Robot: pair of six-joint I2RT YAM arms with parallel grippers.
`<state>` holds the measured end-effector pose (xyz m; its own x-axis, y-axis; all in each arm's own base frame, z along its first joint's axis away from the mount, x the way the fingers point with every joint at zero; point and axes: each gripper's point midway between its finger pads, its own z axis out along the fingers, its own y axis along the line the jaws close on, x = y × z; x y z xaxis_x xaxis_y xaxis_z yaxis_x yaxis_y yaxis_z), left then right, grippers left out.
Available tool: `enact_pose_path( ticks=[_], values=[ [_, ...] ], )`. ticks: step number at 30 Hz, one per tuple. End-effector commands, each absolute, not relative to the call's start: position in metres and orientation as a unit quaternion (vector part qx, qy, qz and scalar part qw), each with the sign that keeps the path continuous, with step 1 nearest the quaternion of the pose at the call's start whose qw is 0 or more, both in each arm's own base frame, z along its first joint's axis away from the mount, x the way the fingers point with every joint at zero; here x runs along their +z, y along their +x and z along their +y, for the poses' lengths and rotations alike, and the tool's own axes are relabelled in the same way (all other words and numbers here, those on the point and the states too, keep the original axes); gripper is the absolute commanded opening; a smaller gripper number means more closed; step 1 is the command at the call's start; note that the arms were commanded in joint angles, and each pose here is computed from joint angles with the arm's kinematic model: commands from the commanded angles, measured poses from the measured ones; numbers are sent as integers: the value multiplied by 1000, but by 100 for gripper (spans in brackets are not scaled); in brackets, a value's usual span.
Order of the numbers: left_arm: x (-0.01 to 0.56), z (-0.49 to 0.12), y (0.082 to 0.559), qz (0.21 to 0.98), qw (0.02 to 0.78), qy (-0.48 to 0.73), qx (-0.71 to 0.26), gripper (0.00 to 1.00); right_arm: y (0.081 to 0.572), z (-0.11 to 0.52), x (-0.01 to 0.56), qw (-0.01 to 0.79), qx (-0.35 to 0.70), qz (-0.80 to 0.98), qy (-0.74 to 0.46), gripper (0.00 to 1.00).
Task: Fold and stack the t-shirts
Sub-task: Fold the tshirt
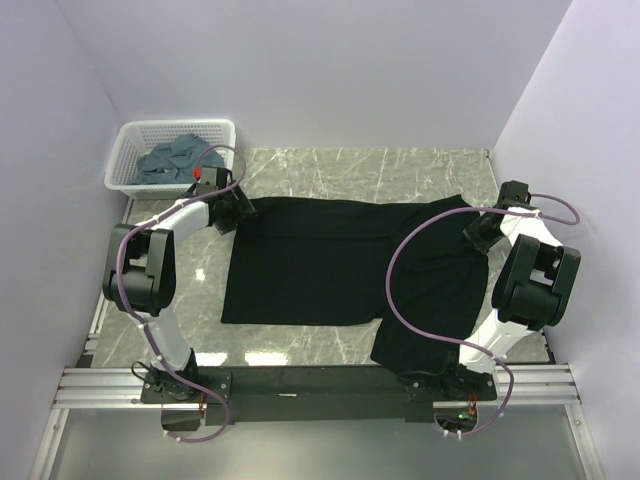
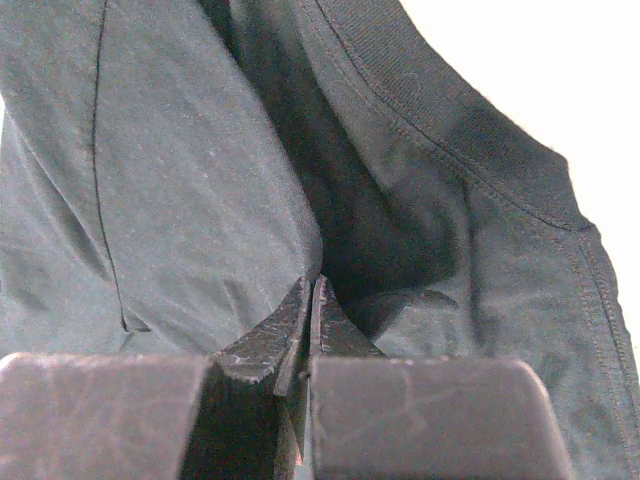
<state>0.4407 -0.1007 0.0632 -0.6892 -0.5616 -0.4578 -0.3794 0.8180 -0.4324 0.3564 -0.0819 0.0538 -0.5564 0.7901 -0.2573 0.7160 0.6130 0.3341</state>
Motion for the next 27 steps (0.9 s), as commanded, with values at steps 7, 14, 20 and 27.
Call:
enact_pose_path(
  ticks=[7,14,20,27],
  values=[
    [60,-102,455,908,327,-216,-146,70,364,-82,78,225,100,868,431,0],
    [51,-103,454,914,330,-193,-136,64,364,-83,78,225,99,868,431,0],
    [52,-103,454,918,341,-158,-125,64,363,-83,78,225,97,868,431,0],
    [45,-109,446,926,334,-131,-119,64,362,-83,79,225,98,868,432,0]
  ],
)
